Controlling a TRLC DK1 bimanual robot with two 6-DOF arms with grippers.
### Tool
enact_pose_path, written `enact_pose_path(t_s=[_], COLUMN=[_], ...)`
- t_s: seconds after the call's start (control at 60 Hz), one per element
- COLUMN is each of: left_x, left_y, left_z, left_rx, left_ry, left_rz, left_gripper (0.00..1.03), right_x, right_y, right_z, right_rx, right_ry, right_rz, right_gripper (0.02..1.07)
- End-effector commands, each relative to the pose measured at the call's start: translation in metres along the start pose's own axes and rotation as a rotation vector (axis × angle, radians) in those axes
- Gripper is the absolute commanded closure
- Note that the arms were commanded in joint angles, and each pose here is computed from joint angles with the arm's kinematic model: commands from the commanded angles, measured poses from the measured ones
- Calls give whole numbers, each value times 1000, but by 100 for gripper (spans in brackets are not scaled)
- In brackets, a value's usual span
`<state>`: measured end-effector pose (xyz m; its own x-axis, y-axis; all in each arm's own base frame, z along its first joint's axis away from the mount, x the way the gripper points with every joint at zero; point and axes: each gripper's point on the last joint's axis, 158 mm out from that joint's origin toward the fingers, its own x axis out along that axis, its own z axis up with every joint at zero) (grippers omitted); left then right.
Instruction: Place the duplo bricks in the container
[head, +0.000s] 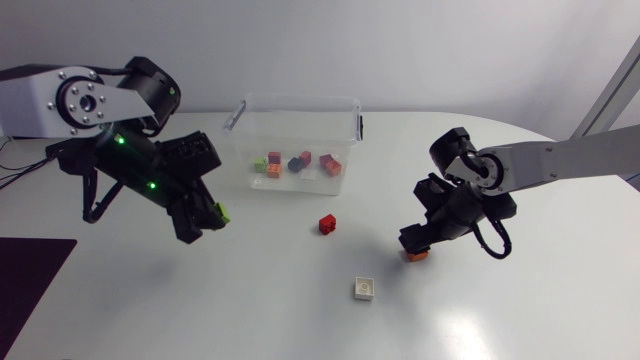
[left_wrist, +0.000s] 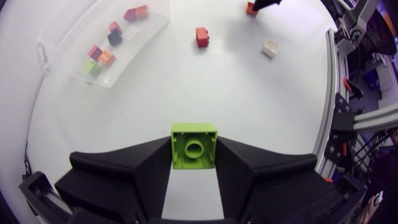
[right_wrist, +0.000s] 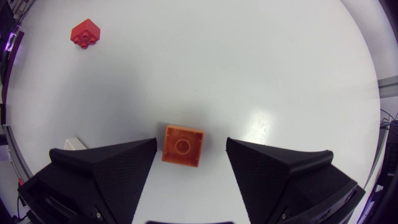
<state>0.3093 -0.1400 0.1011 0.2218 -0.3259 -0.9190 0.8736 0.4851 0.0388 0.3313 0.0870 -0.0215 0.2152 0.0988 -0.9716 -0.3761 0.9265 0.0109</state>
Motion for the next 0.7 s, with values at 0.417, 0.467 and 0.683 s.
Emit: enact_pose_path(t_s=[0.417,0.467,0.683], left_x=[-41,-40,-22], left_y=[102,111,142], left_z=[122,132,163], left_rx=[-318,-334,-388], left_ry=[-397,-419,-462], left_rz=[194,199,202], left_gripper=[69,69,66], right_x=[9,3,-30], right_y=[10,10,17], right_z=[15,20,52], right_rx=[-8,-10,-31], right_ry=[-4,-13,-87], right_rz=[-6,-6,2], right_gripper=[74,74,74])
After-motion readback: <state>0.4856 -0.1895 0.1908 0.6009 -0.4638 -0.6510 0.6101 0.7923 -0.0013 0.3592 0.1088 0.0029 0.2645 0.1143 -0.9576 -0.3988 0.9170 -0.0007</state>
